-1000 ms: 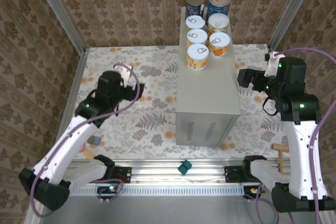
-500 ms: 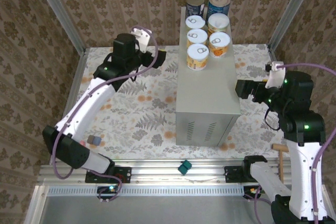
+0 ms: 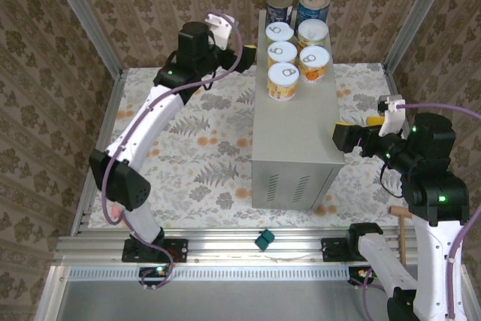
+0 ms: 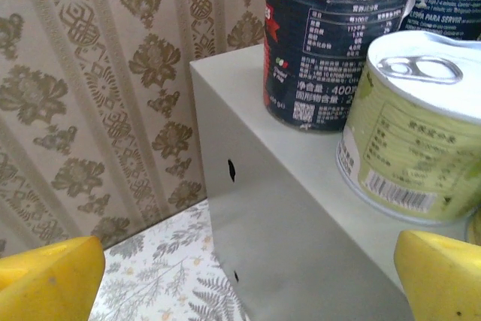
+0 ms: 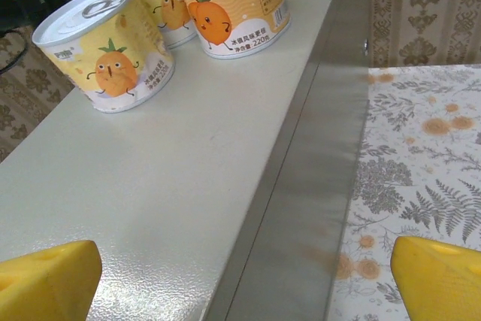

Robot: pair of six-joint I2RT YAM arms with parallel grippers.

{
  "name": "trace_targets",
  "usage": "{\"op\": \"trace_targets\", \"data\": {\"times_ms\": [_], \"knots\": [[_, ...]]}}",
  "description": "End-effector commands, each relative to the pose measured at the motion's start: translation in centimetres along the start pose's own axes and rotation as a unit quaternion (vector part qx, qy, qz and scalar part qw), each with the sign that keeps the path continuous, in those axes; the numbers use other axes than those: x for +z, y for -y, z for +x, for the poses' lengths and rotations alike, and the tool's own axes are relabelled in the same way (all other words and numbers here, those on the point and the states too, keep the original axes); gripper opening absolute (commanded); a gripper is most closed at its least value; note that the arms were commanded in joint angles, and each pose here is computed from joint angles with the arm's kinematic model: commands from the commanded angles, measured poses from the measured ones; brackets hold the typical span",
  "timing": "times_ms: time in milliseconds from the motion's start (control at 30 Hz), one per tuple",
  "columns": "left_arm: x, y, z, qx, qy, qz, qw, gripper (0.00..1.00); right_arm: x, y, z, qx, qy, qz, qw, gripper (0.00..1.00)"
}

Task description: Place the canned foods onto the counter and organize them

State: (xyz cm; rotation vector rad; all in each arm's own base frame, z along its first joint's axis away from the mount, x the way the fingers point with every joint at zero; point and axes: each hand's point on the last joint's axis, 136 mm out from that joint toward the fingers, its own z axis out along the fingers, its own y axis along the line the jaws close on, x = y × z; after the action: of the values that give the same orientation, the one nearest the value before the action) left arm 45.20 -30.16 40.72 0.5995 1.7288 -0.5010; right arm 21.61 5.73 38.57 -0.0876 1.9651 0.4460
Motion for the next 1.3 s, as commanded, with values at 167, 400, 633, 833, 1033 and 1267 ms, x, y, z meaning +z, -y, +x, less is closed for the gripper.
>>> {"op": "trace_targets", "data": {"times_ms": [167,400,633,833,1033,1267], "knots": [[2.7,-0.2,-1.1,0.007,0.012,0.019,1.0,1.0,-0.3,-0.8,0.3,-0.009,0.0,-0.021,1.0,1.0],[4.0,-0.2,-0.7,0.003,0.01,0.024,1.0,1.0,-0.4,-1.4,0.4,-0.017,-0.001,-0.035,0.999,1.0],[5.0,-0.1,-0.2,0.001,0.006,0.035,0.999,1.0,-0.4,-1.6,0.6,-0.022,-0.005,-0.041,0.999,1.0],[5.5,0.2,-0.3,-0.005,0.003,0.044,0.999,1.0,-0.3,-1.6,0.8,-0.027,-0.009,-0.04,0.999,1.0],[5.6,0.4,-0.2,-0.005,0.0,0.047,0.999,1.0,-0.4,-1.6,0.9,-0.03,-0.009,-0.038,0.999,1.0],[5.3,0.0,-0.3,-0.005,0.001,0.036,0.999,1.0,-0.3,-1.6,0.9,-0.03,-0.011,-0.038,0.999,1.0]]}}
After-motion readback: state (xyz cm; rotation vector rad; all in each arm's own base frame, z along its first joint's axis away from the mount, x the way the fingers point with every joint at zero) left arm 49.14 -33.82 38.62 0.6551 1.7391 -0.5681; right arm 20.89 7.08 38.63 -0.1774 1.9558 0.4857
